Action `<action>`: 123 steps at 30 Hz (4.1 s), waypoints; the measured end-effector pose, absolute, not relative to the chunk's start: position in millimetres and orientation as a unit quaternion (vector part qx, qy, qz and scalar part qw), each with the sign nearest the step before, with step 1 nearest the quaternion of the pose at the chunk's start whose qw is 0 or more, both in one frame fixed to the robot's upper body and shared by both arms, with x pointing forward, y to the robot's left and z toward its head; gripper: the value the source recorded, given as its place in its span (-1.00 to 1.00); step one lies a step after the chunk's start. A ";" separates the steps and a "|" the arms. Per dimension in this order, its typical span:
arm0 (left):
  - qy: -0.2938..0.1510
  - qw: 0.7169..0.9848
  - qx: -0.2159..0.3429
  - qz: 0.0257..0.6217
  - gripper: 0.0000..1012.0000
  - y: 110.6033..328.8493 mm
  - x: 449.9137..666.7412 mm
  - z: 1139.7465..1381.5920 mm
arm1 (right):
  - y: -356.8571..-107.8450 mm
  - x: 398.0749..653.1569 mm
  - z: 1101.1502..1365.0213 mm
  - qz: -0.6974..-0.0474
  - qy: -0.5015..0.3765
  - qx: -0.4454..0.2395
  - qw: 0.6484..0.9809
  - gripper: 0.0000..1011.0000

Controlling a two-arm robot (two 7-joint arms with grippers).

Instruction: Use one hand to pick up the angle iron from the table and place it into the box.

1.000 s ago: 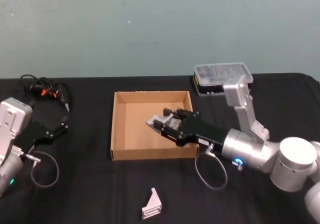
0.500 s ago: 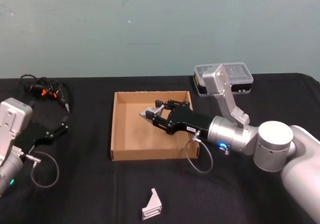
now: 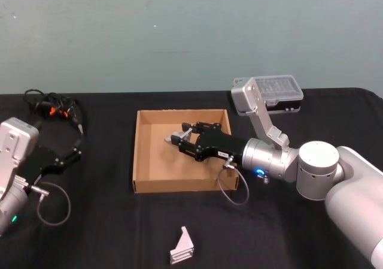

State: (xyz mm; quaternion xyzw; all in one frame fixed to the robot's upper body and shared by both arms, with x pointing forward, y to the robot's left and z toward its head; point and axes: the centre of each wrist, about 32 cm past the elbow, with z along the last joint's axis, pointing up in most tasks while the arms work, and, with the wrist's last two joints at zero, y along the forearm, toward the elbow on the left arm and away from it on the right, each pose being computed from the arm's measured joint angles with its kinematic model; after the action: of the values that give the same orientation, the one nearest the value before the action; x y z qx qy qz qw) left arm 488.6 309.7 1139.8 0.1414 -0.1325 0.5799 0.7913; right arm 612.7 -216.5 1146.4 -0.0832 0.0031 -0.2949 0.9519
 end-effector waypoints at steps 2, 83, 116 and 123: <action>-0.132 0.791 0.141 0.580 0.98 309.7 488.6 1139.8 | -216.6 612.7 1146.7 -0.295 0.003 -0.083 0.952 -0.08; -0.132 0.791 0.142 0.580 0.98 309.7 488.6 1139.8 | -254.0 548.7 1164.4 -0.171 -0.033 -0.076 0.982 0.99; -0.132 0.791 0.141 0.580 0.98 309.7 488.6 1139.8 | -253.3 523.8 1147.7 -0.086 -0.012 -0.110 0.990 0.99; -0.132 0.791 0.141 0.580 0.98 309.7 488.6 1139.8 | -246.2 527.9 1144.9 -0.078 -0.013 -0.117 0.990 0.99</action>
State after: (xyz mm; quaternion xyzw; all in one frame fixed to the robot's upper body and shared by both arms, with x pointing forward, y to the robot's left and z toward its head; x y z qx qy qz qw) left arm 488.6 309.7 1139.8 0.1415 -0.1324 0.5799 0.7913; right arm 527.9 -246.2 1144.9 -0.1173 -0.0128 -0.0780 0.9899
